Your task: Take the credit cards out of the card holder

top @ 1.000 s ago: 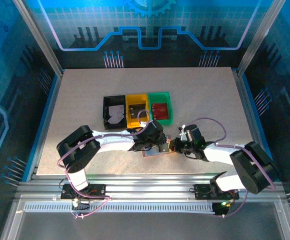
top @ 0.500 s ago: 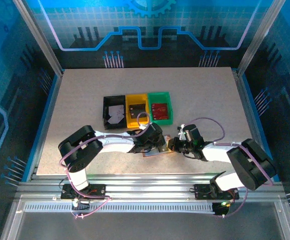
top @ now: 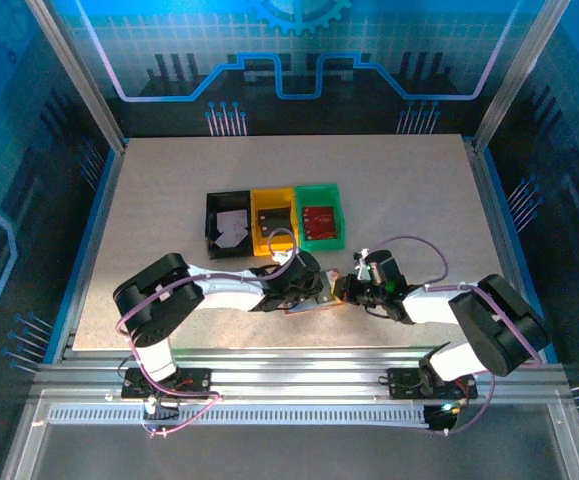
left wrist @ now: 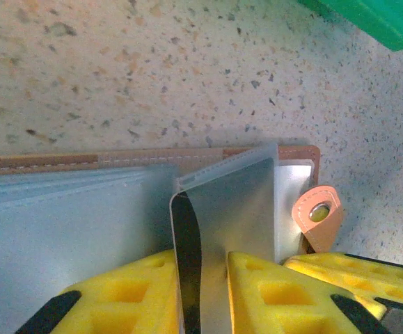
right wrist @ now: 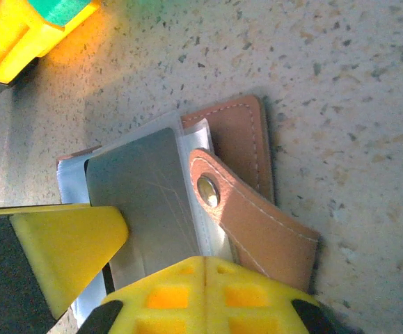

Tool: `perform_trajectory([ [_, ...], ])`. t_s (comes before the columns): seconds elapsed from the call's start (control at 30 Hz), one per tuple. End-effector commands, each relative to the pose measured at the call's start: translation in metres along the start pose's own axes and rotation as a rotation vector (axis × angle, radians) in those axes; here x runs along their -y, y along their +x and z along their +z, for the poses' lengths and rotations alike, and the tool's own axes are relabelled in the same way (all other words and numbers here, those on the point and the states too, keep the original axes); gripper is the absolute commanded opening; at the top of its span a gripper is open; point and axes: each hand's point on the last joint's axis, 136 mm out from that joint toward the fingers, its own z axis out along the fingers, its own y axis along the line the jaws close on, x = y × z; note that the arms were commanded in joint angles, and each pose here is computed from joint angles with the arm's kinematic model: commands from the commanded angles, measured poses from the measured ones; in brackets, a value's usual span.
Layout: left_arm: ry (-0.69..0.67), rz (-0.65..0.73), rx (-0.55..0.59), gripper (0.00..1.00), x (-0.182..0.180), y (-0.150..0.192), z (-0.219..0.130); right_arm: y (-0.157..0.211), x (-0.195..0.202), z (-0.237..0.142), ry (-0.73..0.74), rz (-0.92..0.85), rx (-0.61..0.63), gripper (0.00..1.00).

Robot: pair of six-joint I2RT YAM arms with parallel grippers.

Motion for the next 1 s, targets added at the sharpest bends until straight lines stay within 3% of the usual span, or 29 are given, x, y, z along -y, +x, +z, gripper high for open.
perform_trajectory([
  [0.0,-0.004,-0.001,-0.003,0.21,-0.008,0.009,-0.005,0.025,0.021,0.005,0.072,0.025,-0.068,0.0],
  [0.37,0.043,-0.01,0.047,0.18,-0.005,0.008,-0.012,0.027,0.021,0.006,0.068,0.028,-0.072,0.0],
  [0.97,0.159,-0.034,0.13,0.24,-0.001,0.001,-0.024,0.031,0.023,0.011,0.06,0.043,-0.083,0.0],
])
